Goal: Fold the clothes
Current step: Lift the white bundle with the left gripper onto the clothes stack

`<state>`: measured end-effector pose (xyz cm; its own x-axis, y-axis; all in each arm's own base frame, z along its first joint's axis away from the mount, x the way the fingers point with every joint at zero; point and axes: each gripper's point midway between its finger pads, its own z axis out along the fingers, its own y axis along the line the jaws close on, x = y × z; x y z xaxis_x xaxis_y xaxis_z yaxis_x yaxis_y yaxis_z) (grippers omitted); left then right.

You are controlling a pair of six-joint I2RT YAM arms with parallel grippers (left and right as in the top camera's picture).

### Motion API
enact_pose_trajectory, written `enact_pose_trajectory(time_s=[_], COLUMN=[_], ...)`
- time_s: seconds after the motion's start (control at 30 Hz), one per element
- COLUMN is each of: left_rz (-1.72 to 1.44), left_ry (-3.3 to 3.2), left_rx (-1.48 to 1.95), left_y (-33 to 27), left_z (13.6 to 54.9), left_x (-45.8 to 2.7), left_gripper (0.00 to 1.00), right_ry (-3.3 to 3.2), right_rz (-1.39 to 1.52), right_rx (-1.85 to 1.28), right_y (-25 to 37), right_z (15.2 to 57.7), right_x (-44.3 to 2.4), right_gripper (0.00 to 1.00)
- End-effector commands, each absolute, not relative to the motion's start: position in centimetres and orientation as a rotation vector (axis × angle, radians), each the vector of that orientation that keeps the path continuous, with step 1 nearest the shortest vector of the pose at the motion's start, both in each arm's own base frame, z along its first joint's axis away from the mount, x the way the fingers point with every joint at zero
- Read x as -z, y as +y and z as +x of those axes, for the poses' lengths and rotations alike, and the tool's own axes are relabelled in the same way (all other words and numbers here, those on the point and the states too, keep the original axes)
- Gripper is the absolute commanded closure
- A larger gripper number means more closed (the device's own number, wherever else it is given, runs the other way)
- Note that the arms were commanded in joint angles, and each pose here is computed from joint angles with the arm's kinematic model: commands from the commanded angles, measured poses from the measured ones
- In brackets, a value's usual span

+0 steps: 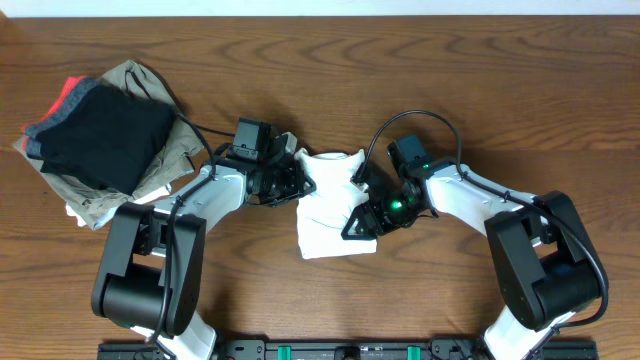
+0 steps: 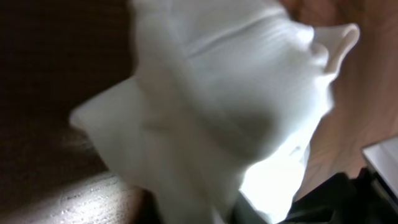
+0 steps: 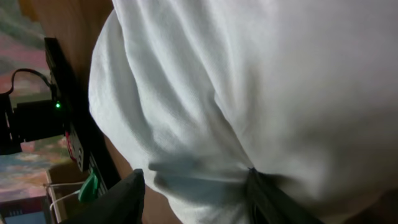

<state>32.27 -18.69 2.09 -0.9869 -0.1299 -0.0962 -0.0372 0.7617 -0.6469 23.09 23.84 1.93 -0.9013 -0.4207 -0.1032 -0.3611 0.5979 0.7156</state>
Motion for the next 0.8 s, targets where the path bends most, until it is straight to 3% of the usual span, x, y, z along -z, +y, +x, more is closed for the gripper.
enact_pose_trajectory(time_s=[0.0, 0.2, 0.5, 0.77], left_rz=[-0.136, -0.098, -0.079, -0.108], left_ry=[2.821, 2.751, 2.659, 2.495], left_rx=[1.019, 0.955, 0.448, 0.245], left_y=[-18.6, -17.6, -10.0, -3.7], left_z=[32.4, 34.7, 39.5, 44.3], left_x=[-1.7, -4.3, -10.1, -16.8], left_gripper=[0.94, 0.94, 0.94, 0.94], right_ry=[-2.791, -2.837, -3.108, -3.175], right_rz=[0.608, 0.549, 0.307, 0.244], right_rx=[0.990, 1.012, 1.111, 1.089], right_y=[21.7, 20.7, 13.9, 9.6], right_z=[22.8, 24.5, 29.3, 28.0], right_x=[1.1, -0.9, -9.6, -12.0], right_gripper=[0.51, 0.57, 0.49, 0.47])
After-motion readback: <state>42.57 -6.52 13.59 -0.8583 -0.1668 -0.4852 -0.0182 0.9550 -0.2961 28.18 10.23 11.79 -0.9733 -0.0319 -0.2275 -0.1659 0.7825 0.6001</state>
